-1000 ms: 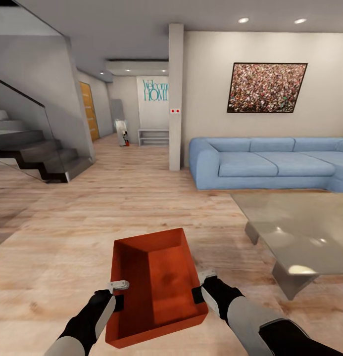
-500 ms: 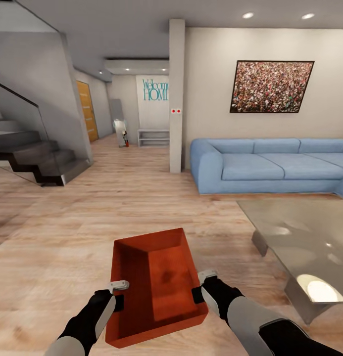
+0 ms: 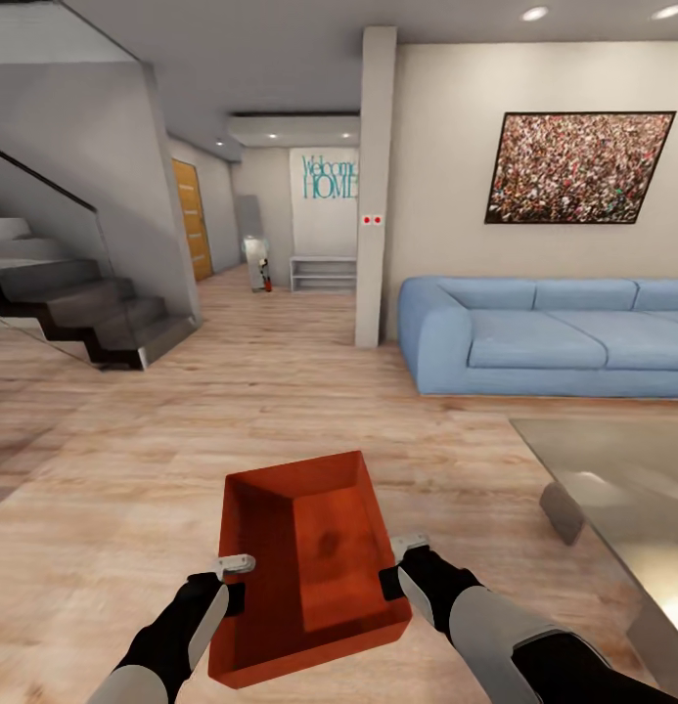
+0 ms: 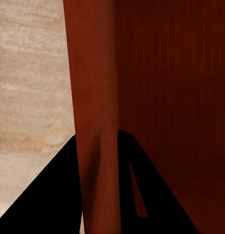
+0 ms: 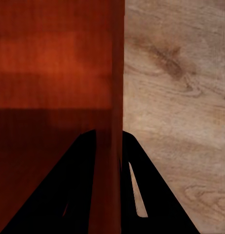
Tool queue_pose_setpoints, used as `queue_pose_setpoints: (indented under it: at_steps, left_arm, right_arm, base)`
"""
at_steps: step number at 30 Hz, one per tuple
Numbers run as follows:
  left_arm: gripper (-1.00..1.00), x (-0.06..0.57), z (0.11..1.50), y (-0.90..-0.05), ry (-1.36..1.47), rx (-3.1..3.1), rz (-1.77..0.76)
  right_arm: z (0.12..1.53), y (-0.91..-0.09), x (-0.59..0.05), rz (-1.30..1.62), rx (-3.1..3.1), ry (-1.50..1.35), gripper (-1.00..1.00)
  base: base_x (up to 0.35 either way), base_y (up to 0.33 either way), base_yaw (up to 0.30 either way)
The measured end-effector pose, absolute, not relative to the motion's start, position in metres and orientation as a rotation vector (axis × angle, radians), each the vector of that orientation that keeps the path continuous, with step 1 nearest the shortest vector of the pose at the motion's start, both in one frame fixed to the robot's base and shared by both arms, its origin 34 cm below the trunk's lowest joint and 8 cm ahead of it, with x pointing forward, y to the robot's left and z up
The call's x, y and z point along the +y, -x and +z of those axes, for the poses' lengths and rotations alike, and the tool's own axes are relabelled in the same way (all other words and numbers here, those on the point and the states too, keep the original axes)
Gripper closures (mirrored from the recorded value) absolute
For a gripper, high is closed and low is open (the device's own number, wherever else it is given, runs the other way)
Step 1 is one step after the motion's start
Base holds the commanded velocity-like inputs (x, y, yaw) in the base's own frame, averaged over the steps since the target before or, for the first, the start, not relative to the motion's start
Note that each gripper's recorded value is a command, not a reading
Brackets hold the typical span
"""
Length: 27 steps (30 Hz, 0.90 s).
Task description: Move the two storage containers from the living room to the garage. In the garage, place one container on the floor and stack the other container on top of it (either order is fine).
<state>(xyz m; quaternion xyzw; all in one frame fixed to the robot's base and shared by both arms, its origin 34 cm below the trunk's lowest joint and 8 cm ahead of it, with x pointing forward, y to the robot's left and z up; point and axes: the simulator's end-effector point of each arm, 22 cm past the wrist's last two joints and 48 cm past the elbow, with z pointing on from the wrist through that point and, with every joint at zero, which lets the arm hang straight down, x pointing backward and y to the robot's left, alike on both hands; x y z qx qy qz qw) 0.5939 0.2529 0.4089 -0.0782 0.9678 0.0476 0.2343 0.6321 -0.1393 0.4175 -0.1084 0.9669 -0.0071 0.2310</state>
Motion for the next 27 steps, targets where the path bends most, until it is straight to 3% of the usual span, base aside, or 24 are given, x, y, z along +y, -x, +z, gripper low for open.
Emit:
queue_pose_setpoints:
  at_steps: [8, 27]
  left_arm:
    - [1.0, 0.2528, 0.4089, -0.594, 0.214, 2.657, 0.131]
    - [1.0, 0.2527, 0.4089, -0.594, 0.214, 2.657, 0.131]
  right_arm:
    - [0.4175, -0.632, -0.1394, -0.02, 2.659, 0.298, 1.0]
    - [0.4175, -0.632, -0.1395, -0.02, 2.659, 0.298, 1.0]
  base:
    - [0.341, 0.142, 0.22]
    - [0.341, 0.143, 0.007]
